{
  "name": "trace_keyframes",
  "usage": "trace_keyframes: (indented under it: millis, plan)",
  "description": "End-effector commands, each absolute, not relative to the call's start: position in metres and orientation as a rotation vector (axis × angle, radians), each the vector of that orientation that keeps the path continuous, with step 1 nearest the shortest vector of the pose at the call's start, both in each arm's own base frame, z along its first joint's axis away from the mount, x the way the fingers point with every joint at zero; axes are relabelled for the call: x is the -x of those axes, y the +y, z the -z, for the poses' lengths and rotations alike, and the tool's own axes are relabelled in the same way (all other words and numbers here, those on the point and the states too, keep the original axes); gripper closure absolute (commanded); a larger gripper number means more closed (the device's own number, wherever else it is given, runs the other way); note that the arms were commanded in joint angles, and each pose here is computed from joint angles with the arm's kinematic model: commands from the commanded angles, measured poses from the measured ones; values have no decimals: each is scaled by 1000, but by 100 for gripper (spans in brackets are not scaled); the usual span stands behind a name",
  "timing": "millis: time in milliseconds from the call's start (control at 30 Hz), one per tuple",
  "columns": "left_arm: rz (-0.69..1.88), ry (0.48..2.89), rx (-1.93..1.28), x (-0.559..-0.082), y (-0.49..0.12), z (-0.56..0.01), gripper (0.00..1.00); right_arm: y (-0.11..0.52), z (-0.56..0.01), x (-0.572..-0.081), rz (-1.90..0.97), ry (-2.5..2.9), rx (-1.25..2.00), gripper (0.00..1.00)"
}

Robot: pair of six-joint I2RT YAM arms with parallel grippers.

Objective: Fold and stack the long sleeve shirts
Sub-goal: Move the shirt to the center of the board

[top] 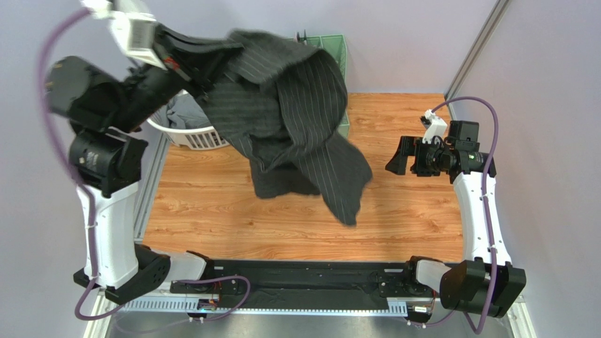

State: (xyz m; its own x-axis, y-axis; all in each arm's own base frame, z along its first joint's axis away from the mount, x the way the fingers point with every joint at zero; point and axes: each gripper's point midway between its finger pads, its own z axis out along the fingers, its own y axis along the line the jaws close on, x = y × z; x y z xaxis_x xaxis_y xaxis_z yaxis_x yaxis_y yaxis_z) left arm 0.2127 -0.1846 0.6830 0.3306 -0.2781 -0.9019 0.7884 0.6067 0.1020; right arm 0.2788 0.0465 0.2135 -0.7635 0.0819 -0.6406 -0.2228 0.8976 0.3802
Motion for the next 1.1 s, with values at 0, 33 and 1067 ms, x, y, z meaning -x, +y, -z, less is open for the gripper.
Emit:
trace_keyframes:
  millis: [0,33,1067]
  plan:
    - [917,1400,-719,-247,-220,-548,91,48,-239,-280,-561,2296,141,0]
    - [881,1445,-792,-247,-219,-520,71,49,-239,-279,-567,2297,151,0]
    - [448,2500,-278,-360,-51,-98,15,249,-105,-290,-462,2416,1180,11]
